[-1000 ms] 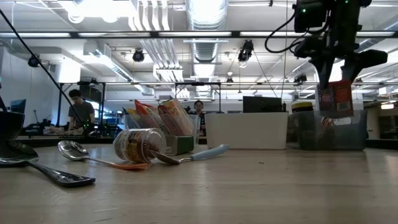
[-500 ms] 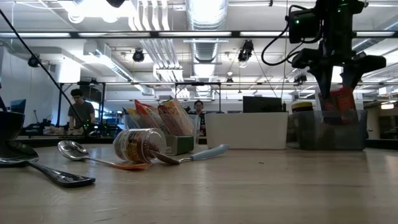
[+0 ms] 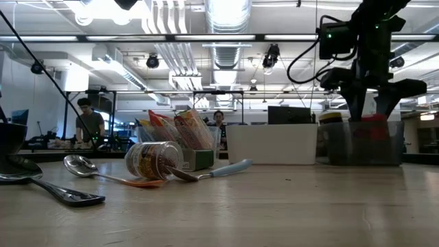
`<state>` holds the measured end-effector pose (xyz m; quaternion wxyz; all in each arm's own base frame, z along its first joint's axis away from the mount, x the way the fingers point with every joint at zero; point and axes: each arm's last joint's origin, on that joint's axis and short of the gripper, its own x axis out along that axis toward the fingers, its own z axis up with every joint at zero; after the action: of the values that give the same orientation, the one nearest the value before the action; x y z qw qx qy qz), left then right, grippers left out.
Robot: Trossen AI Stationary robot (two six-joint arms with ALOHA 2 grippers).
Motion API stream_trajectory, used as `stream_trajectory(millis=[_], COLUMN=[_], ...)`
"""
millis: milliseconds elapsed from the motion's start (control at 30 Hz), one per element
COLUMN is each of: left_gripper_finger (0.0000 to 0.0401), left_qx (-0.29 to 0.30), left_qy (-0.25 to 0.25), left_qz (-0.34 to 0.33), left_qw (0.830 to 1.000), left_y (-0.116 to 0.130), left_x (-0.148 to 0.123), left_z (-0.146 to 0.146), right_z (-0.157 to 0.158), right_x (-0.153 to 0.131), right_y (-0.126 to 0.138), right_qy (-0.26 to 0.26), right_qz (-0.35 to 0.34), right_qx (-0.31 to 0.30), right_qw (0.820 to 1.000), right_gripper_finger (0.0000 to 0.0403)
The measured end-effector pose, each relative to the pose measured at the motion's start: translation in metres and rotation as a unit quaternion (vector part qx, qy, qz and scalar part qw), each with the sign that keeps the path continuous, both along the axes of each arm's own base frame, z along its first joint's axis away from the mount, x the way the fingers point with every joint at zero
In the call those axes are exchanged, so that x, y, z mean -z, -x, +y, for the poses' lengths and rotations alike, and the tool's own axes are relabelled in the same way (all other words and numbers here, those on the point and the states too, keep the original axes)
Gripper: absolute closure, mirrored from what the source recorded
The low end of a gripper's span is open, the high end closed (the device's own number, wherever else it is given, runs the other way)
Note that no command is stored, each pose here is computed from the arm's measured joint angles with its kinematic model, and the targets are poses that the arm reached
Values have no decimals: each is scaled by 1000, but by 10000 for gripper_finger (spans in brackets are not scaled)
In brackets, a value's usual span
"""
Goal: Pick & Place Food Item
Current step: Put the red seasoning can into the black bin
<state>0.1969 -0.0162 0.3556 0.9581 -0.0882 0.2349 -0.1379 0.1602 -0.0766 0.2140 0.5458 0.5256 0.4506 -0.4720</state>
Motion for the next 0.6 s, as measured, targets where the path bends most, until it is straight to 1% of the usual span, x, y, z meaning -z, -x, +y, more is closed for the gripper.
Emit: stream_trajectory(millis=[300,600], left_gripper_finger=[102,102], left_qx=[0,0], left_qy=[0,-1], left_qz=[-1,-2], left_qw=[1000,1000], left_y=[0,0], left_x=[0,0], left_z=[0,0], right_z=[0,1], right_x=[1,7], right_y=[1,4], right_qy=[11,7], right_qz=[9,21], right_qx=[11,14], right_qw=[1000,1000], right_gripper_finger=[201,201])
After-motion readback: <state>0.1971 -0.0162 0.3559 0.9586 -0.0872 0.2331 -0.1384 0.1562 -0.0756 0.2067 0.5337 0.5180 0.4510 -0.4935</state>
